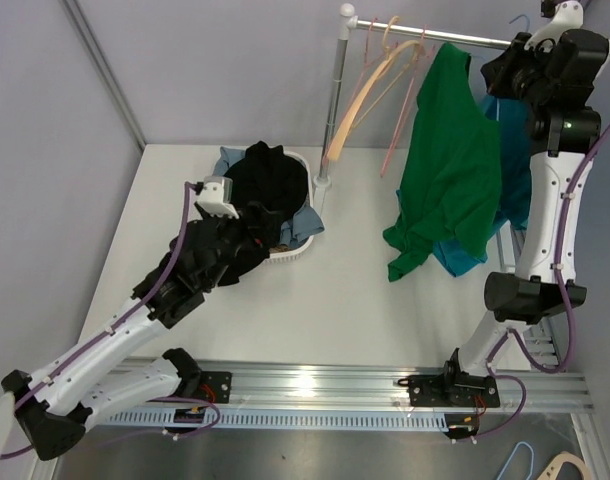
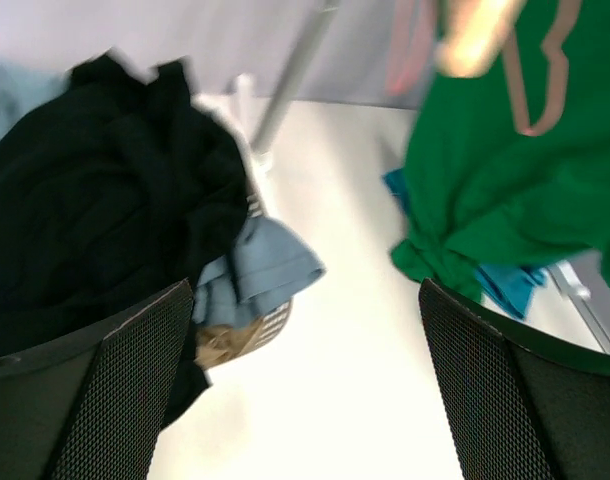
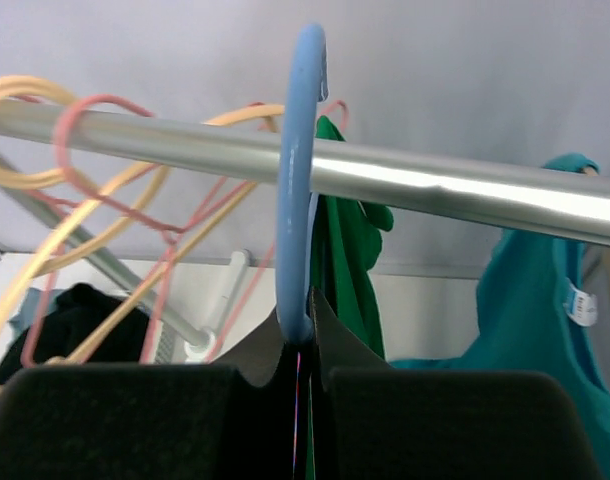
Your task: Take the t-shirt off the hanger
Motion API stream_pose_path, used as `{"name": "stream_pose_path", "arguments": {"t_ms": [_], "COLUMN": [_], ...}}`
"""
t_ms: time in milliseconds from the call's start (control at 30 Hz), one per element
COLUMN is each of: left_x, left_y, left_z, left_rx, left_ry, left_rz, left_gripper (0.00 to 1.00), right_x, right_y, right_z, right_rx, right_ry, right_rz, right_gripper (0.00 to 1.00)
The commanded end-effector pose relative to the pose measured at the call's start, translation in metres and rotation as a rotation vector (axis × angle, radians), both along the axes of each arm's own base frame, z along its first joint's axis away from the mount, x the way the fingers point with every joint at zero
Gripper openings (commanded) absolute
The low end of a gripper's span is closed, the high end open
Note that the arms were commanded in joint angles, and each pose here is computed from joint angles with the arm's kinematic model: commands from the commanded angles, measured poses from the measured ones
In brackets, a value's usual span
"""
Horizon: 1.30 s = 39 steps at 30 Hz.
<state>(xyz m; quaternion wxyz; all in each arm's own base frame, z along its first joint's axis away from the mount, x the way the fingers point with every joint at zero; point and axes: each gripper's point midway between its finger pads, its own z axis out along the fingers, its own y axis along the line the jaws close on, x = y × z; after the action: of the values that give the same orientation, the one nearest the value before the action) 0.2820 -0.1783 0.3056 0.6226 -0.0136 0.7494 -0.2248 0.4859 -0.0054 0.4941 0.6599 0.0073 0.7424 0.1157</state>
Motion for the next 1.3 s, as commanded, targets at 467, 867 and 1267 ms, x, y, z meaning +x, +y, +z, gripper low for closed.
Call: {"name": "stream_pose_path", "arguments": {"t_ms": [467,867,1267], "left_x": [-0.127,-0.184,-0.151], "left_y": [-0.129,-0.216,-0.284], "left_z": [0.085,0.040,0.004], "left_rx": [0.209,0.229,0.331], "left_ry": [-0.567,-0.585,-0.528], "left_rz": [-0.524,-0.724,-0.746], "left_gripper": [0.99,0.99,0.99], "right_x": [-0.136,-0.155,-0.150], "right_y": [0.029,0.030,0.058], "right_z": [-0.026,-0.074,-0.060], "right_rx": [0.197,0.221,0.234], "right_ry": [0.005,0.091,0.070], "right_rz": [-0.362,-0.542,-0.436], "right_gripper": [0.00,0.00,0.00]}}
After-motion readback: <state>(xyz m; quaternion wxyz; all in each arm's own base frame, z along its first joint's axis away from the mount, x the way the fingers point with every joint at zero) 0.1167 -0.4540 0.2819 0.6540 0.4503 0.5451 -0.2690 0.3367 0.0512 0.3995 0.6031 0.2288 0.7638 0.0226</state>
